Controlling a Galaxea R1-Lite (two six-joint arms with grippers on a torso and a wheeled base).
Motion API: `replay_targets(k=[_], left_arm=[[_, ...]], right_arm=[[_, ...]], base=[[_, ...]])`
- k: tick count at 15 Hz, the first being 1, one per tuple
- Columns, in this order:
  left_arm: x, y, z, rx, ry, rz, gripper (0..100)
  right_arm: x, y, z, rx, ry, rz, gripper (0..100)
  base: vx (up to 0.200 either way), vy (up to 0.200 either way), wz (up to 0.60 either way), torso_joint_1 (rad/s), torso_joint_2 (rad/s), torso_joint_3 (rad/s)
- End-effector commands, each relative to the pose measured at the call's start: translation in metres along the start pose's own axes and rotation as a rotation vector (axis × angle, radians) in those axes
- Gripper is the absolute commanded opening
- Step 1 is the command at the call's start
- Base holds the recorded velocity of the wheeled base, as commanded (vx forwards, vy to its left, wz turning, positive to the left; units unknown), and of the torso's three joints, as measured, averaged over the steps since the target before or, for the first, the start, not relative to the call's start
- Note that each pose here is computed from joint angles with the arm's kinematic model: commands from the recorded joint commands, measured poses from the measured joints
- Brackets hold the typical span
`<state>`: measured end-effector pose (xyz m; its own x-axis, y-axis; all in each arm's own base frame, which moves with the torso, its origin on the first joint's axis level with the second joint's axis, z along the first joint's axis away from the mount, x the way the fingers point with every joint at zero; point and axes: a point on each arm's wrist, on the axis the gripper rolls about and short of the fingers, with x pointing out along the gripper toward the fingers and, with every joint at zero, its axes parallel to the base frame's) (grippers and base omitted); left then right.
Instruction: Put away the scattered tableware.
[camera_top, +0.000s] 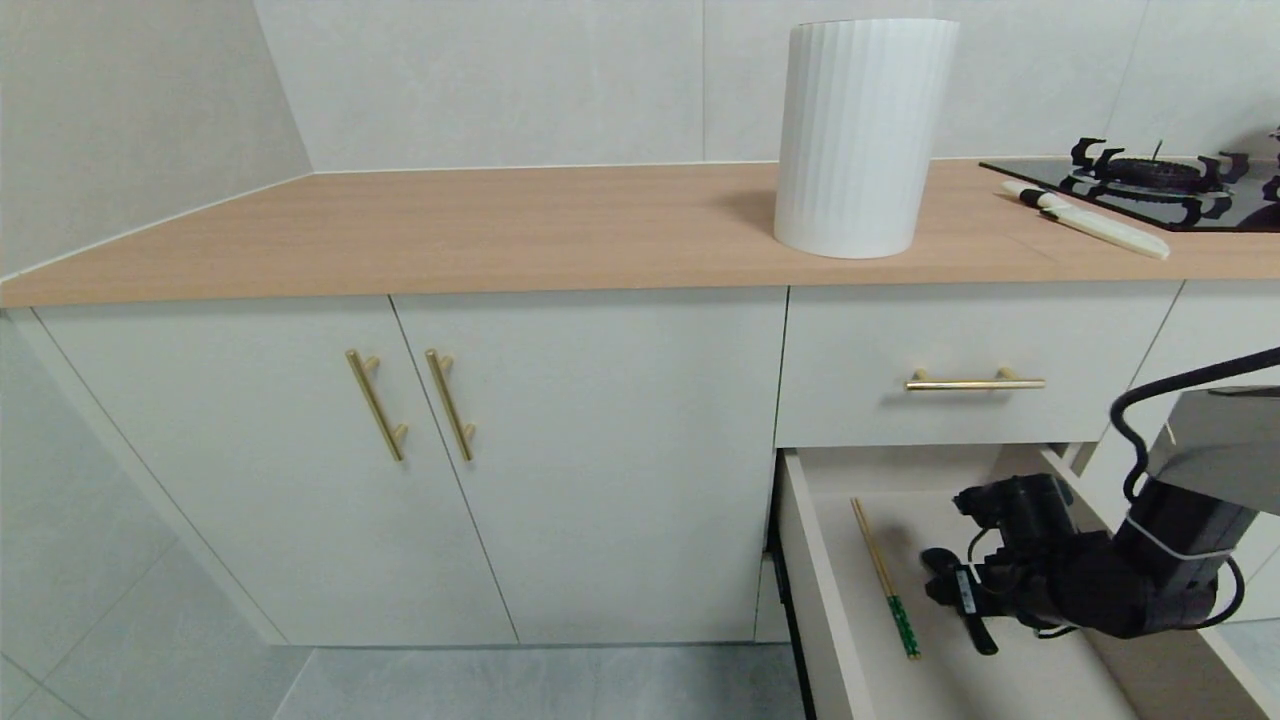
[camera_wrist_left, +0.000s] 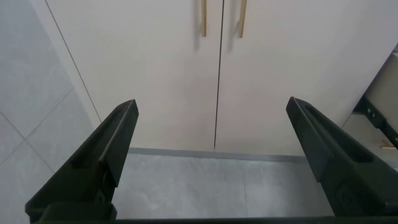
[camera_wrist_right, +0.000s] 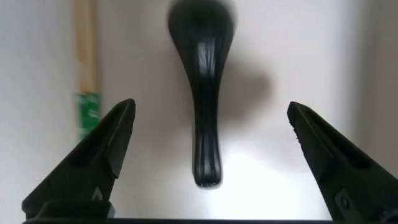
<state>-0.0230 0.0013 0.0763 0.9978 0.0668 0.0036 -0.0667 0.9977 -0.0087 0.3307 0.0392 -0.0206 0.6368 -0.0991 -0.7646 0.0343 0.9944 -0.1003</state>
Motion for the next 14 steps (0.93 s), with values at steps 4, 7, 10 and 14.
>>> replay_targets(k=[4, 7, 10, 14], left_arm=[[0.0, 0.0, 0.0, -0.001, 0.001, 0.001, 100], [0.0, 0.0, 0.0, -0.001, -0.001, 0.001, 100], [0.0, 0.0, 0.0, 0.001, 0.001, 0.001, 100], [0.0, 0.0, 0.0, -0.005, 0.001, 0.001, 100]], right_arm=[[-0.152, 0.0, 0.028, -0.01, -0.191, 0.086, 100], [-0.199, -0.003, 0.015, -0.023, -0.14, 0.115, 100], [-0.218, -0.005, 0.011, 0.001, -0.109, 0.124, 100], [-0.225, -0.006, 0.008, 0.002, -0.119, 0.133, 100]], base=[[0.0, 0.0, 0.0, 0.0, 0.0, 0.0], [0.0, 0.0, 0.0, 0.0, 0.0, 0.0], [0.0, 0.0, 0.0, 0.0, 0.0, 0.0], [0.0, 0.0, 0.0, 0.0, 0.0, 0.0]])
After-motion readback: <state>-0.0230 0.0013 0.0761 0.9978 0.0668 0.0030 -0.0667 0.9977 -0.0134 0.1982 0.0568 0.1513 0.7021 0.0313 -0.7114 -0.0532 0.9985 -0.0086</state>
